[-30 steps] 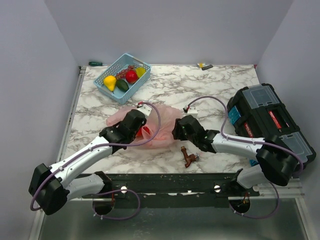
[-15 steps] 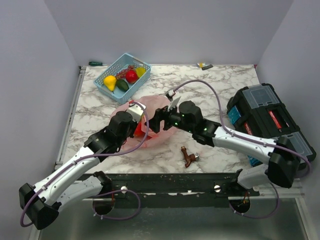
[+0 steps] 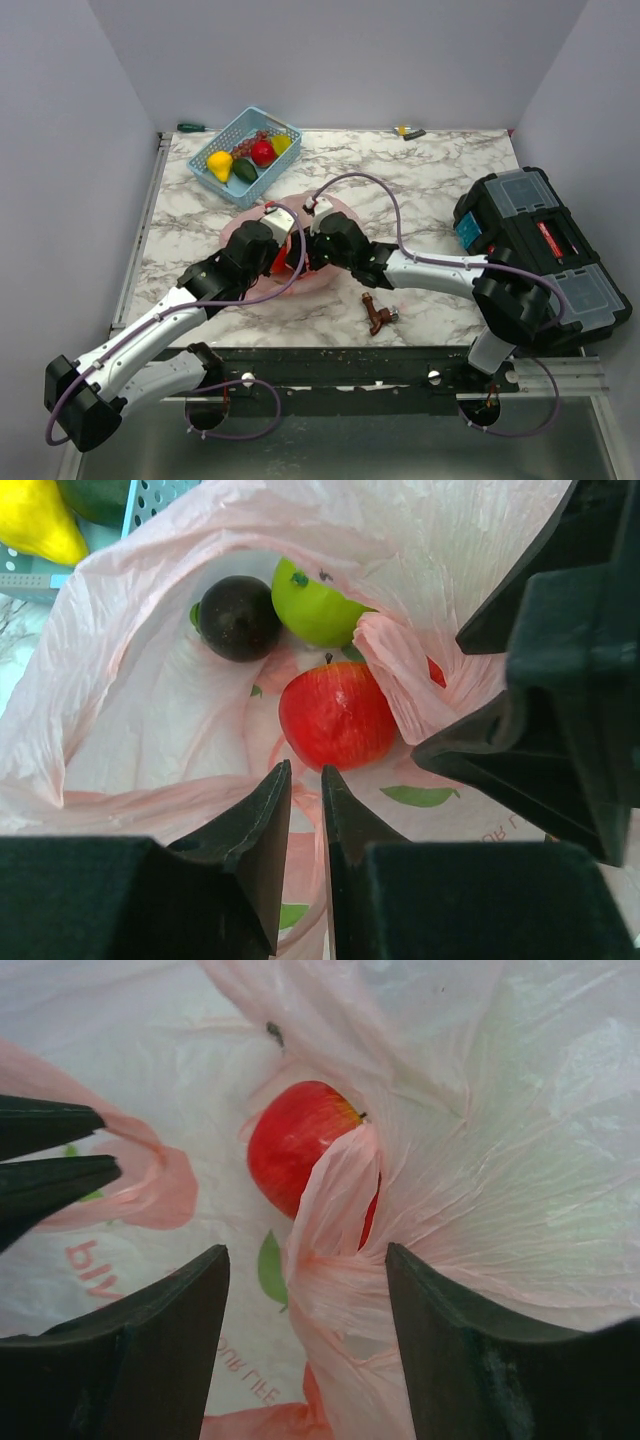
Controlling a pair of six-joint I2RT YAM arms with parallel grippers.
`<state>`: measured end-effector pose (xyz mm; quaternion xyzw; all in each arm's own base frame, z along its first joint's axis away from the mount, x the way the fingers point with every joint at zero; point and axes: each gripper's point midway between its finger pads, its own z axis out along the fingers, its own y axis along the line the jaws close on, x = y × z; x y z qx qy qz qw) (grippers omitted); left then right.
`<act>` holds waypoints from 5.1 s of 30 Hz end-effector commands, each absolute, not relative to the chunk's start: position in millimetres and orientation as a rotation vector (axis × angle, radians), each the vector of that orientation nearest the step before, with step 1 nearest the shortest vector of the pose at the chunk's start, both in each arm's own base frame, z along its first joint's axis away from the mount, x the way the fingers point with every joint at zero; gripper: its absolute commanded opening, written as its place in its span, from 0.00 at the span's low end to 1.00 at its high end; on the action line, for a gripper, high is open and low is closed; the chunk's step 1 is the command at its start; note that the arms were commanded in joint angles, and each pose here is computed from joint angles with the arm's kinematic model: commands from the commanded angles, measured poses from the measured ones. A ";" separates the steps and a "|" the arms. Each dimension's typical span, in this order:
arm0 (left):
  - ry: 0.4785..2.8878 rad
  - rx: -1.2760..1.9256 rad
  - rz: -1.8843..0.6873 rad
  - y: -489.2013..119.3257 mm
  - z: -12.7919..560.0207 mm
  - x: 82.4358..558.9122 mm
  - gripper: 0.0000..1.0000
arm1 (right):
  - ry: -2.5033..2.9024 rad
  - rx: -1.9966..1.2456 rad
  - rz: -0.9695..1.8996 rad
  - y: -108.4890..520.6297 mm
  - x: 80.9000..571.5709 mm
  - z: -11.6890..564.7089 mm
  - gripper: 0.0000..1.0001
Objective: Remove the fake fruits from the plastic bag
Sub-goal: Adjust the plastic bag at the center of the board.
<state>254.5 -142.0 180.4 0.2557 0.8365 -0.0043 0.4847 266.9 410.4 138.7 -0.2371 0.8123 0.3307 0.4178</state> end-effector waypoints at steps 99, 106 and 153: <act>2.154 0.250 -0.662 -178.6 190.8 179.3 0.58 | 2.007 -0.413 0.773 409.5 214.3 103.8 0.31; 2.254 -0.334 -0.272 -104.9 120.3 190.4 0.52 | 2.059 -0.422 0.852 411.2 198.9 73.9 0.30; 1.979 0.361 -1.268 -215.2 250.8 126.2 0.84 | 2.072 -0.325 0.657 348.7 208.6 110.1 0.44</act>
